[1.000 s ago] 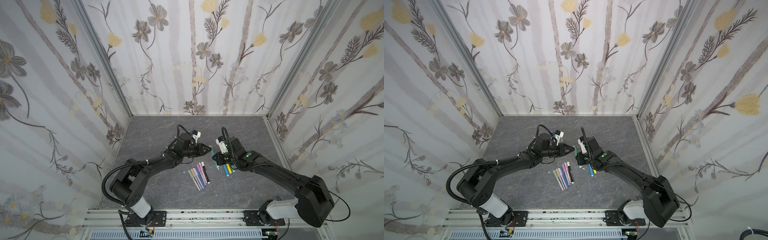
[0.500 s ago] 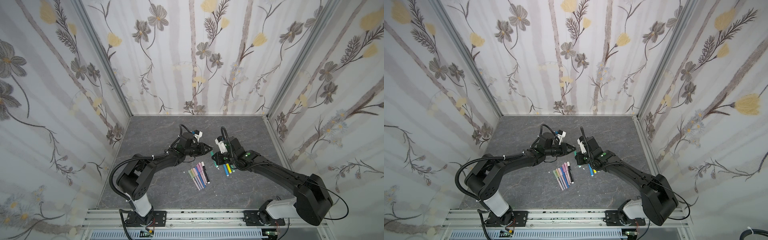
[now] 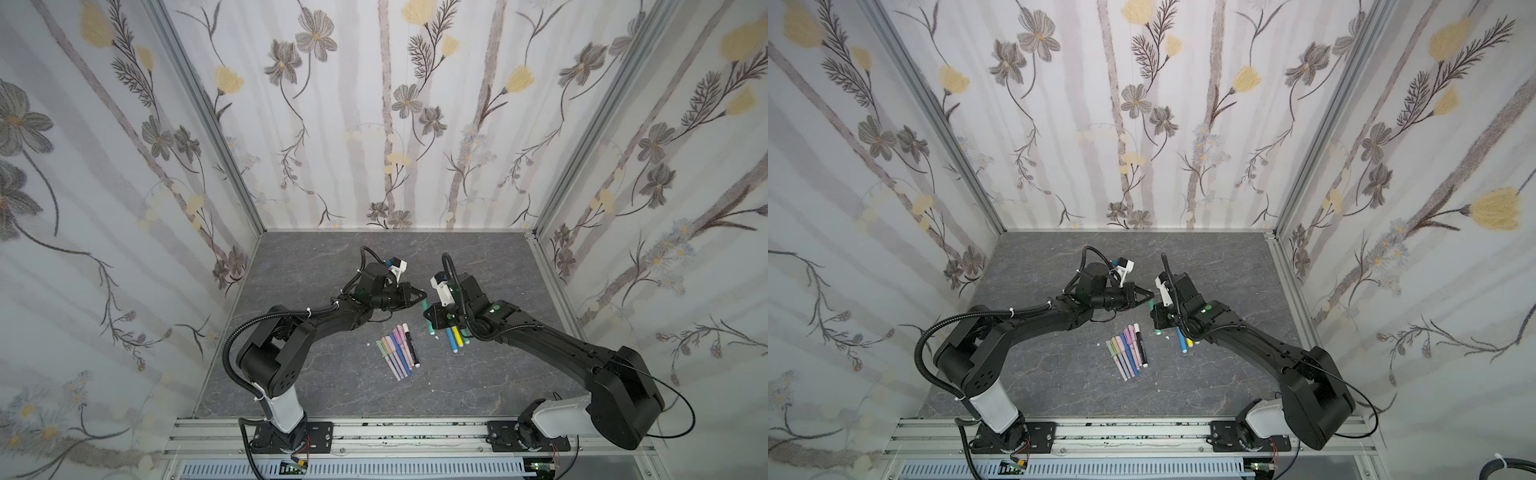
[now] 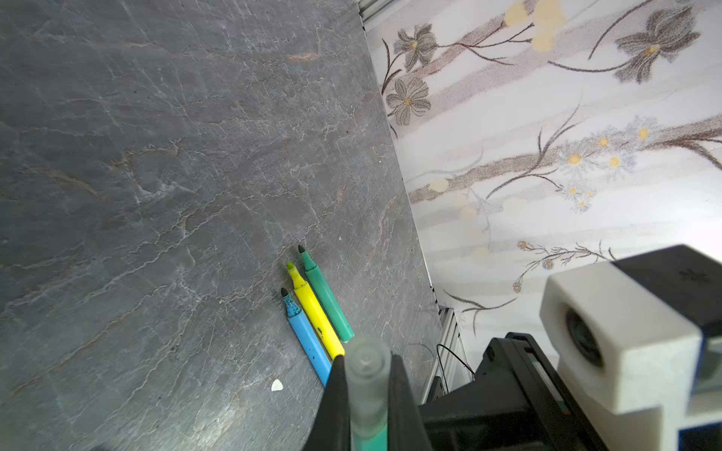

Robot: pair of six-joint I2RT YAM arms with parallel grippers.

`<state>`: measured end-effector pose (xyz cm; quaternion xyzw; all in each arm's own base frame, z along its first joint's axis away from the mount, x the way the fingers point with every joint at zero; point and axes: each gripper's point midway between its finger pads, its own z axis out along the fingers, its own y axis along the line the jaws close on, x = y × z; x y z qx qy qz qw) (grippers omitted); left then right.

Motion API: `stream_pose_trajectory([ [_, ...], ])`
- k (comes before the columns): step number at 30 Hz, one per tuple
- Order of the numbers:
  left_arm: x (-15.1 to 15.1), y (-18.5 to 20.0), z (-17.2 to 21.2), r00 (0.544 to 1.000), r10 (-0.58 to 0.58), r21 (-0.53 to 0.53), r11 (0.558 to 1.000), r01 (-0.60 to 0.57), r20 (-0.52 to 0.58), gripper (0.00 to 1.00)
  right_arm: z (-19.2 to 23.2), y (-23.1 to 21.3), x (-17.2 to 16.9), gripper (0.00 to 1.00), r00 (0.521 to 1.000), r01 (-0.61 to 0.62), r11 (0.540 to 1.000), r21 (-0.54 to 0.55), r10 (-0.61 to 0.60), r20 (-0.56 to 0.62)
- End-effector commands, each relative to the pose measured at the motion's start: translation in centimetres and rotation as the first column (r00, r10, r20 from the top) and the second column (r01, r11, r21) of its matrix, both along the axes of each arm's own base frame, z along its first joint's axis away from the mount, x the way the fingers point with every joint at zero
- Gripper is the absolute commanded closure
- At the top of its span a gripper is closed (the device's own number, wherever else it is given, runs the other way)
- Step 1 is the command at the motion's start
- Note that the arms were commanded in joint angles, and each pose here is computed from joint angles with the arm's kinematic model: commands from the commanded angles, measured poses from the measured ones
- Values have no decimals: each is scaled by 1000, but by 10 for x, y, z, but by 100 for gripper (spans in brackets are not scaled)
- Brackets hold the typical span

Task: Open the pen caps
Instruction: 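Close the left gripper on the clear cap and pull it off the highlighter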

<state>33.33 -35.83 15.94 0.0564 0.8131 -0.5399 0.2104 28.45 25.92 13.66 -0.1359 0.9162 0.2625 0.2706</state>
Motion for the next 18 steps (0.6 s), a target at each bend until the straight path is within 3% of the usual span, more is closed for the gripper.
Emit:
stream_pose_trajectory([
  [1,1,-4,10,1000,-15,-32,999,16,22,100,1,5,1,80,1000,-11,1000,23,11,7],
  [7,1,-5,11,999,-23,-28,999,24,24,100,-3,8,4,75,1000,-15,1000,19,15,-5],
  [13,3,-5,10,999,-18,-7,1000,19,36,100,-6,11,6,100,1000,-21,1000,18,21,-16],
  [18,13,1,3,998,14,60,998,-18,66,100,-12,9,-1,100,999,-30,999,14,31,-36],
])
